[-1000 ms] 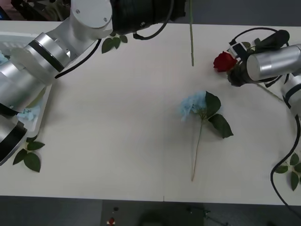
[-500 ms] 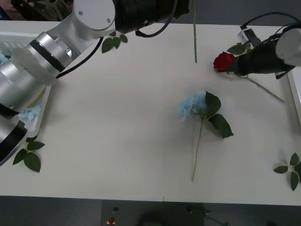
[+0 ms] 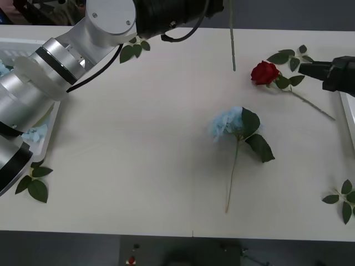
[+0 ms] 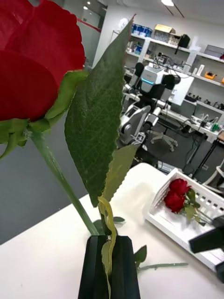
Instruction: Put the red flowers into the right box and the blue flowers into the left box
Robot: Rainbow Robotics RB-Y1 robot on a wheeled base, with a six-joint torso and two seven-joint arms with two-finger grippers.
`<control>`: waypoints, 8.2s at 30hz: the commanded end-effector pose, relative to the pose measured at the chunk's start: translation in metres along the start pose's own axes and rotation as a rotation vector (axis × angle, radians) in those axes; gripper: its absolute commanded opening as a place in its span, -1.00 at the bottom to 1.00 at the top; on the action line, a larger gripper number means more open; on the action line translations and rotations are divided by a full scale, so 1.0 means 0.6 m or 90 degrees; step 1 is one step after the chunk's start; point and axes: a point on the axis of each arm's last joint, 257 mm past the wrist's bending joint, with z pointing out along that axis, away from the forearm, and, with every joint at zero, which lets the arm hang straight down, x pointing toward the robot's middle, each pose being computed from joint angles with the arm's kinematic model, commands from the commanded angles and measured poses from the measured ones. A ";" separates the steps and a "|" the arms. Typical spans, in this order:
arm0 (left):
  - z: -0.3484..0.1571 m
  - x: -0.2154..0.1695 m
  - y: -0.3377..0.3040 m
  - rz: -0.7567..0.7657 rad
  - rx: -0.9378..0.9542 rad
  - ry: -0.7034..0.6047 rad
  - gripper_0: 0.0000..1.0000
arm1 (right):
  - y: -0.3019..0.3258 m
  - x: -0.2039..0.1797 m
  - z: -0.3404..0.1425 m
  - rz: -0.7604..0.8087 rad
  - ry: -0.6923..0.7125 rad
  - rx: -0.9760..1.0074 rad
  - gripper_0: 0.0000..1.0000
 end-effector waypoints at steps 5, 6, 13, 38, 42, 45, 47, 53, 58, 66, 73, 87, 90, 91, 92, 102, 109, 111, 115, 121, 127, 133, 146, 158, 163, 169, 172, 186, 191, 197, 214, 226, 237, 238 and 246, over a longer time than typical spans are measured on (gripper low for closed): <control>0.009 -0.035 -0.035 0.006 0.023 -0.028 -1.00 | 0.086 -0.012 0.024 -0.019 -0.142 -0.084 0.38; 0.009 -0.035 -0.035 0.006 0.023 -0.028 -1.00 | 0.089 -0.013 0.026 -0.018 -0.150 -0.086 0.38; 0.009 -0.035 -0.035 0.006 0.023 -0.028 -1.00 | 0.127 -0.036 0.077 0.003 -0.210 -0.106 0.39; 0.009 -0.035 -0.035 0.006 0.023 -0.028 -1.00 | 0.294 -0.108 0.200 -0.054 -0.272 -0.202 0.40; 0.009 -0.035 -0.035 0.006 0.023 -0.028 -1.00 | 0.315 -0.112 0.210 -0.059 -0.274 -0.218 0.41; 0.009 -0.035 -0.035 0.006 0.023 -0.028 -1.00 | 0.332 -0.109 0.221 -0.067 -0.270 -0.226 0.41; 0.009 -0.035 -0.035 0.006 0.023 -0.028 -1.00 | 0.344 -0.109 0.228 -0.069 -0.268 -0.232 0.41; 0.009 -0.035 -0.035 0.006 0.023 -0.028 -1.00 | 0.368 -0.112 0.254 -0.050 -0.278 -0.230 -0.53; 0.009 -0.035 -0.035 0.006 0.023 -0.028 -1.00 | 0.372 -0.117 0.268 -0.019 -0.290 -0.223 -1.00; 0.009 -0.035 -0.035 0.006 0.023 -0.028 -1.00 | 0.365 -0.112 0.298 -0.001 -0.273 -0.225 -1.00; 0.009 -0.035 -0.035 0.006 0.023 -0.028 1.00 | 0.359 -0.116 0.298 0.007 -0.275 -0.220 -1.00; 0.009 -0.035 -0.035 0.006 0.023 -0.028 1.00 | 0.297 -0.097 0.294 0.025 -0.247 -0.184 -1.00; 0.009 -0.035 -0.035 0.006 0.023 -0.028 1.00 | 0.244 -0.076 0.289 0.043 -0.213 -0.154 -1.00; 0.001 -0.012 -0.012 -0.015 0.005 -0.024 1.00 | 0.206 -0.063 0.276 0.052 -0.185 -0.135 -1.00; 0.000 -0.013 -0.009 -0.017 0.002 -0.026 1.00 | 0.188 -0.057 0.269 0.055 -0.173 -0.126 -1.00; -0.115 0.057 -0.033 -0.152 0.078 0.056 1.00 | -0.132 0.030 -0.010 -0.019 0.182 0.122 -1.00; -0.252 0.265 -0.025 -0.084 0.066 0.201 1.00 | -0.269 0.034 -0.272 0.056 0.332 0.321 -1.00; -0.282 0.298 -0.016 -0.022 0.073 0.235 1.00 | -0.313 0.049 -0.351 0.084 0.359 0.390 -1.00; -0.327 0.309 -0.019 0.033 0.094 0.254 1.00 | -0.373 0.089 -0.449 0.124 0.386 0.489 -1.00; -0.374 0.265 -0.037 0.161 0.134 0.259 1.00 | -0.421 0.147 -0.510 0.164 0.387 0.561 -1.00; -0.387 0.225 -0.085 0.194 0.159 0.237 1.00 | -0.465 0.169 -0.493 0.103 0.387 0.609 -1.00; -0.390 0.227 -0.110 0.178 0.148 0.204 1.00 | -0.485 0.173 -0.467 0.067 0.364 0.622 0.13; -0.396 0.229 -0.114 0.167 0.163 0.214 1.00 | -0.429 0.109 -0.320 -0.124 0.383 0.489 0.43; -0.396 0.229 -0.114 0.167 0.163 0.214 1.00 | -0.243 0.070 0.008 -0.206 0.348 0.351 0.42; -0.396 0.229 -0.114 0.167 0.163 0.214 1.00 | -0.226 0.077 0.093 -0.194 0.349 0.355 0.43; -0.396 0.229 -0.114 0.167 0.163 0.214 1.00 | -0.225 0.080 0.175 -0.186 0.328 0.368 0.42; -0.396 0.229 -0.114 0.167 0.163 0.214 1.00 | -0.225 0.086 0.195 -0.191 0.335 0.378 0.43; -0.396 0.229 -0.114 0.167 0.163 0.214 1.00 | -0.258 0.122 0.213 -0.293 0.365 0.435 0.43; -0.396 0.229 -0.114 0.167 0.163 0.214 1.00 | -0.277 0.133 0.205 -0.320 0.368 0.451 0.43; -0.396 0.229 -0.114 0.167 0.163 0.214 1.00 | -0.275 0.144 0.207 -0.329 0.377 0.450 0.42; -0.396 0.229 -0.114 0.167 0.163 0.214 1.00 | -0.271 0.158 0.215 -0.350 0.392 0.458 -1.00; -0.396 0.229 -0.114 0.167 0.163 0.214 1.00 | -0.274 0.165 0.211 -0.342 0.395 0.462 -1.00; -0.396 0.229 -0.114 0.167 0.163 0.214 1.00 | -0.281 0.187 0.135 -0.128 0.436 0.445 -1.00; -0.396 0.229 -0.114 0.167 0.163 0.214 1.00 | -0.279 0.186 0.123 -0.106 0.441 0.432 -1.00; -0.396 0.229 -0.114 0.167 0.163 0.214 1.00 | -0.286 0.150 0.029 -0.001 0.441 0.376 -1.00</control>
